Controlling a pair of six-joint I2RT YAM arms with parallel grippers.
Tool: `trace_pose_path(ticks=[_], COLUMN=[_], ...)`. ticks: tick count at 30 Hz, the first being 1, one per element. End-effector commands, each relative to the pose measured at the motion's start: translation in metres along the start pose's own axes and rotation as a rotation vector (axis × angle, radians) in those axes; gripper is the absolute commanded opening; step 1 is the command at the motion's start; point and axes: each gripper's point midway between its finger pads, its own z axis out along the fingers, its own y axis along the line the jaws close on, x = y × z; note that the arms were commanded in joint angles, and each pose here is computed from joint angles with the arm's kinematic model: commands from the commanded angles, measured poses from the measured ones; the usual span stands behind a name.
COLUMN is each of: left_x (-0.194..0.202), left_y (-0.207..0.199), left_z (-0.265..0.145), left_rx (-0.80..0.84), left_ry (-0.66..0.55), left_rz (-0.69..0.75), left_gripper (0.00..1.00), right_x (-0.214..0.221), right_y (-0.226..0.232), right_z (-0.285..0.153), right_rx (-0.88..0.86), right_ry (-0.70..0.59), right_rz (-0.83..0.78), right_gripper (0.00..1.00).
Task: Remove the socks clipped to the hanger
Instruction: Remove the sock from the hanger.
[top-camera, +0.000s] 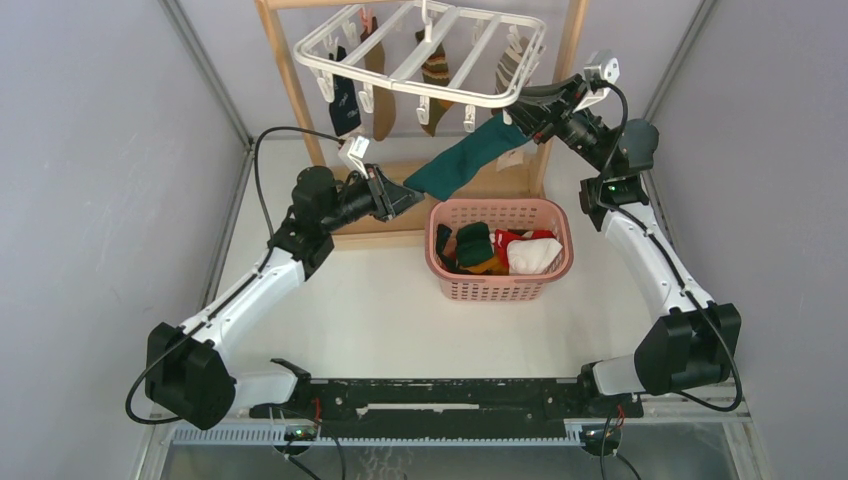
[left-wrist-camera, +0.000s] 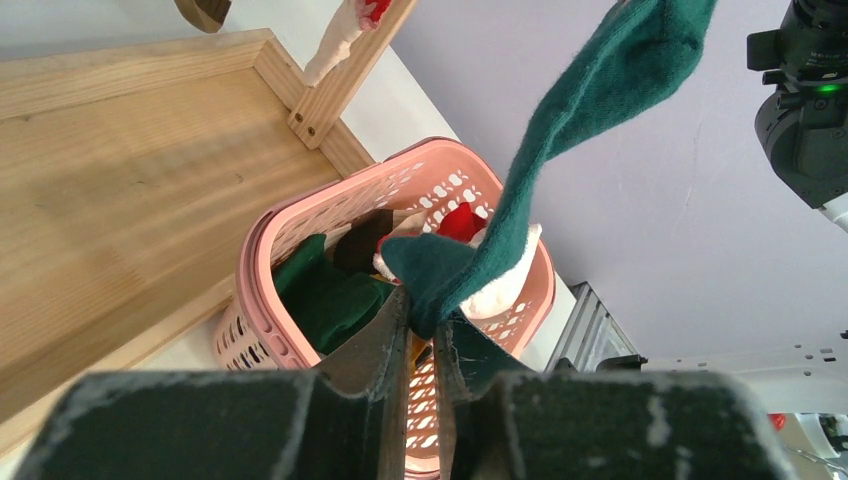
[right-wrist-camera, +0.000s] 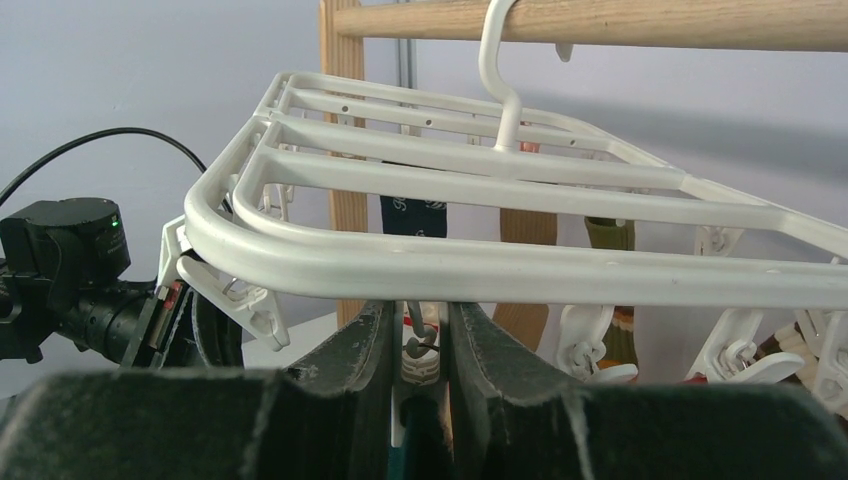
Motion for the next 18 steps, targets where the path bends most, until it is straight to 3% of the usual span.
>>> trace_pose_path(ticks=[1,2,18], left_x=[-0.038,-0.037,-0.033], left_y=[-0.028,-0.028,-0.029], left_z=[-0.003,-0.003,-0.016], left_rx=[0.076,0.076,0.060], left_ry=[-0.083,-0.081,-0.092], left_rz=[0.059,0.058,0.050], left_gripper=[0.17,0.17,0.16], right_x=[-0.026,-0.025,-0.018], right_y=[0.008,0.007,0.004], right_z=[0.006,0.006,0.003], right_rx=[-0.019,-0.018,-0.001], right_ry=[-0.051,-0.049,-0.027], right_rz=[-0.048,-0.045,-0.020], right_gripper=[0.05,0.00,0.00])
